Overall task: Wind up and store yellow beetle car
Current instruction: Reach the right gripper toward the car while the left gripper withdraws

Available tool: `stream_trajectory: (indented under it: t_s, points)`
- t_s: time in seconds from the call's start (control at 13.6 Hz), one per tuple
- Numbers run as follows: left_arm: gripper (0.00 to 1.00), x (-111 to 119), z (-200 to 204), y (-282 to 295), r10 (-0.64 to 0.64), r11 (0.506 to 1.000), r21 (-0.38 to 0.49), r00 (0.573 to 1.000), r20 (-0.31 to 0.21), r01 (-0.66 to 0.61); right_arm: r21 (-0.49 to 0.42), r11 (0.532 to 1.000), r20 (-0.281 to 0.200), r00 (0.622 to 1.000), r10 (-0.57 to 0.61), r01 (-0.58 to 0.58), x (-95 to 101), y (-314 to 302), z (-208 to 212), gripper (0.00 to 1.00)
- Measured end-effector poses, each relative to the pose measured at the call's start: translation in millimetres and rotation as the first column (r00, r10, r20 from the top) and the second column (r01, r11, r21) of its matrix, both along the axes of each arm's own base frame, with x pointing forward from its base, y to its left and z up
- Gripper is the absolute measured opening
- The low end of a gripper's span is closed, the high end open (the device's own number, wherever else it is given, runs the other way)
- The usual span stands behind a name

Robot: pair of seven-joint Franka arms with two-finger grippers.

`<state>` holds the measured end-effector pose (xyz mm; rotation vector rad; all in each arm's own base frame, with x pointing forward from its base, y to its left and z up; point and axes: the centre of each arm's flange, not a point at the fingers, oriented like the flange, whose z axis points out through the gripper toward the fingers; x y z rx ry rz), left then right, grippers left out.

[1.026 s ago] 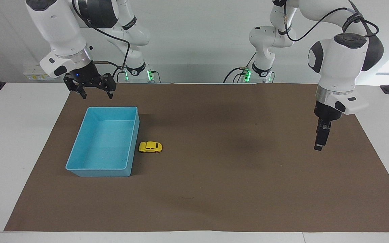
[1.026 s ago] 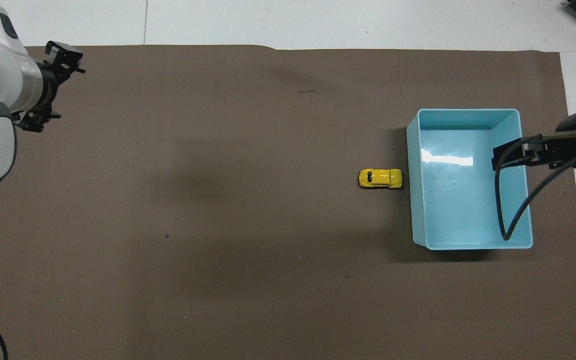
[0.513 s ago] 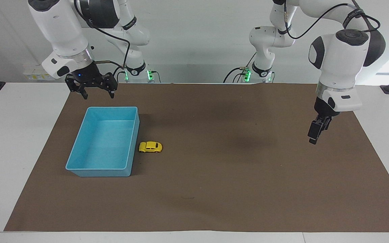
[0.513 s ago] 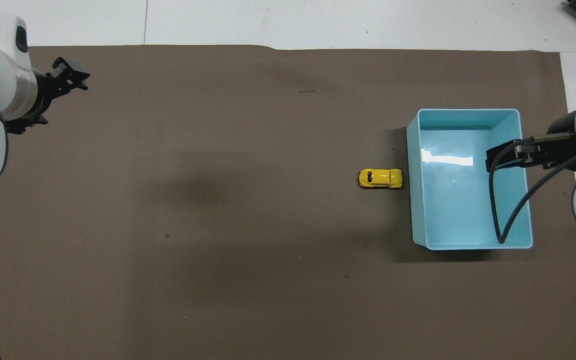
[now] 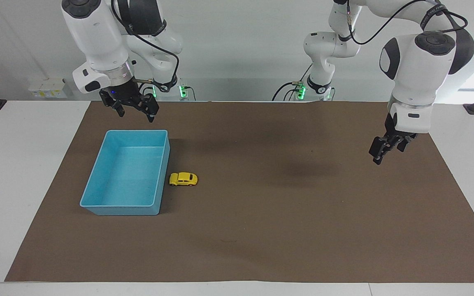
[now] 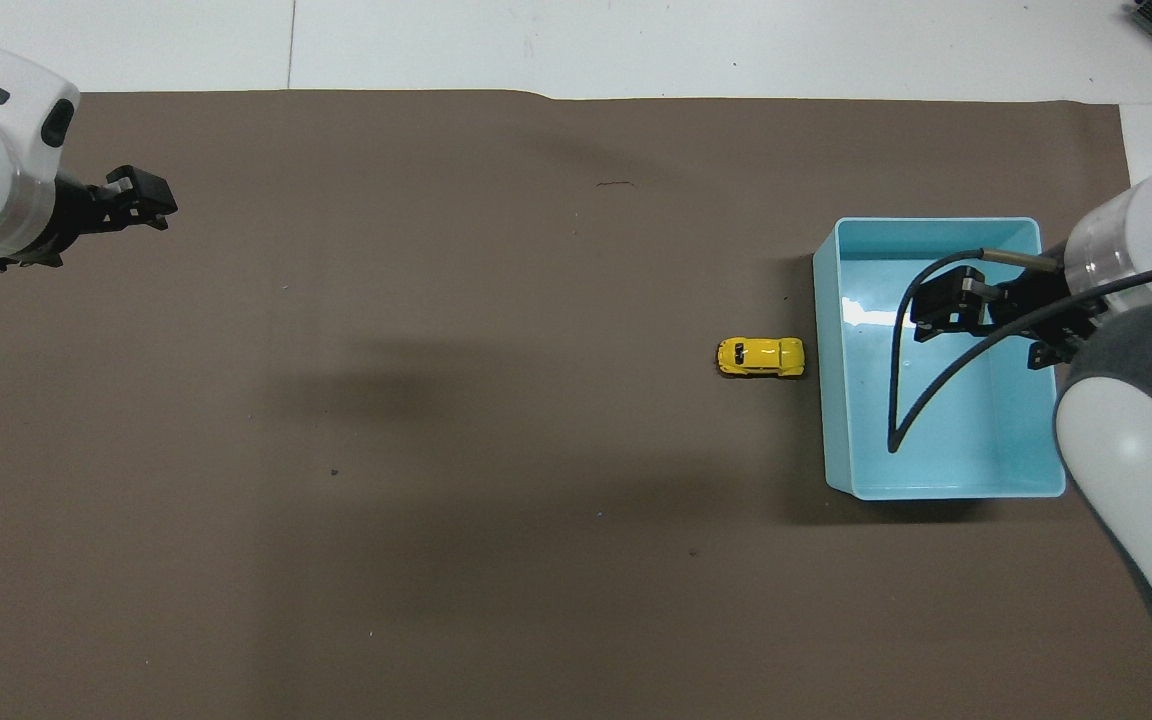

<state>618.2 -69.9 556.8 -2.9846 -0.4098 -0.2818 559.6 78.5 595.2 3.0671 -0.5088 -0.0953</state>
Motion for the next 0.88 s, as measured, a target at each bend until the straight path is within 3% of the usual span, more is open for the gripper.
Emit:
stream_trajectory:
  t_s: [0.29,0.59,0.88]
  points:
    - [1.00,-8,-4,-6,-0.211,0.977,0.003,0.973,-0.090,0.212,-0.026,0.969,-0.015,0.969,-0.246,0.246,-2.0,24,-13,1.00]
    - [1.00,-20,-3,-6,-0.363,0.930,-0.016,0.913,-0.185,0.367,-0.041,0.884,-0.012,0.885,-0.466,0.465,11.8,34,-41,1.00]
    - [1.00,-29,14,-10,-0.370,0.926,-0.136,0.917,-0.150,0.352,-0.035,0.771,0.012,0.772,-0.636,0.635,22.6,51,-75,1.00]
